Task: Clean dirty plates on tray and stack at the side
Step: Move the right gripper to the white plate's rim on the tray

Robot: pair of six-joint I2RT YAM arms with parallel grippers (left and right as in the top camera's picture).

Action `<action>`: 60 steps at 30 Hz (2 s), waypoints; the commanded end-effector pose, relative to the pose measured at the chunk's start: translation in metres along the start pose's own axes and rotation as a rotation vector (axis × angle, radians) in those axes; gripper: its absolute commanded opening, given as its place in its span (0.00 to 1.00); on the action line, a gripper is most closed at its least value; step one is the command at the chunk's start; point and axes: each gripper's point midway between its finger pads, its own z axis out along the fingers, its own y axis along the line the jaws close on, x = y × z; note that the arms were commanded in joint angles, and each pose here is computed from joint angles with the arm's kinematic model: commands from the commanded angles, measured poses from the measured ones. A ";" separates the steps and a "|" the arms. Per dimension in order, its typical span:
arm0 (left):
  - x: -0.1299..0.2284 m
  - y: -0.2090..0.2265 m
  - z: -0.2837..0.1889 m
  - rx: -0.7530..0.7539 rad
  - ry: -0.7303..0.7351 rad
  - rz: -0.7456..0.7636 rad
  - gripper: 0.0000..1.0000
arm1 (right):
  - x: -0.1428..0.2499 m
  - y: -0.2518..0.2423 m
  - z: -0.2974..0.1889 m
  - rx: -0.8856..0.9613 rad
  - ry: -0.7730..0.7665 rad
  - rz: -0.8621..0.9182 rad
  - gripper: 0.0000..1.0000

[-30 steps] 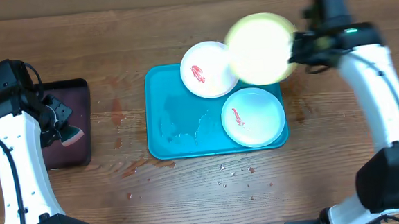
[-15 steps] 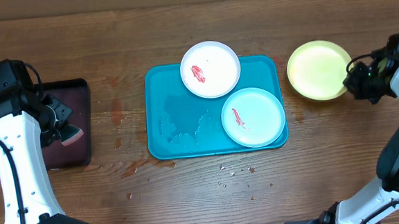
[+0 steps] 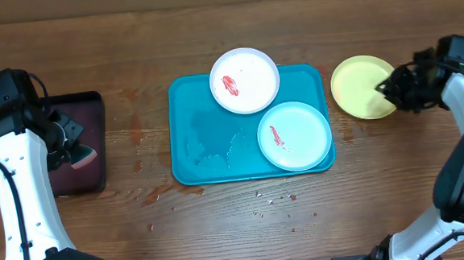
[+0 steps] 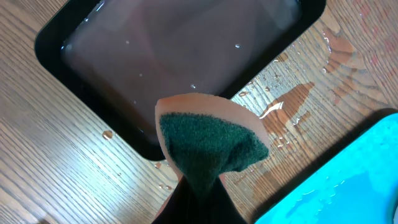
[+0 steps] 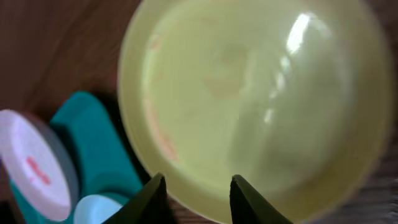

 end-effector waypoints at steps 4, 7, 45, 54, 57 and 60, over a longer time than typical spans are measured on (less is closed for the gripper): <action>0.001 0.000 0.004 0.000 0.011 0.007 0.04 | 0.024 0.111 0.023 -0.187 -0.003 -0.275 0.46; 0.006 0.000 0.007 0.007 0.028 0.007 0.04 | 0.033 0.155 0.042 -0.146 -0.091 -0.429 0.58; 0.010 -0.009 0.027 0.062 0.036 0.060 0.04 | 0.164 0.259 0.082 -0.168 0.067 -0.782 0.54; 0.010 -0.010 0.027 0.063 0.035 0.060 0.04 | 0.114 0.273 0.078 -0.113 -0.158 -0.776 0.60; 0.011 -0.009 0.027 0.063 0.036 0.060 0.04 | 0.112 0.272 0.095 -0.115 -0.165 -0.776 0.59; 0.011 -0.009 0.027 0.063 0.036 0.060 0.04 | 0.105 0.260 0.119 -0.064 -0.185 -0.769 0.60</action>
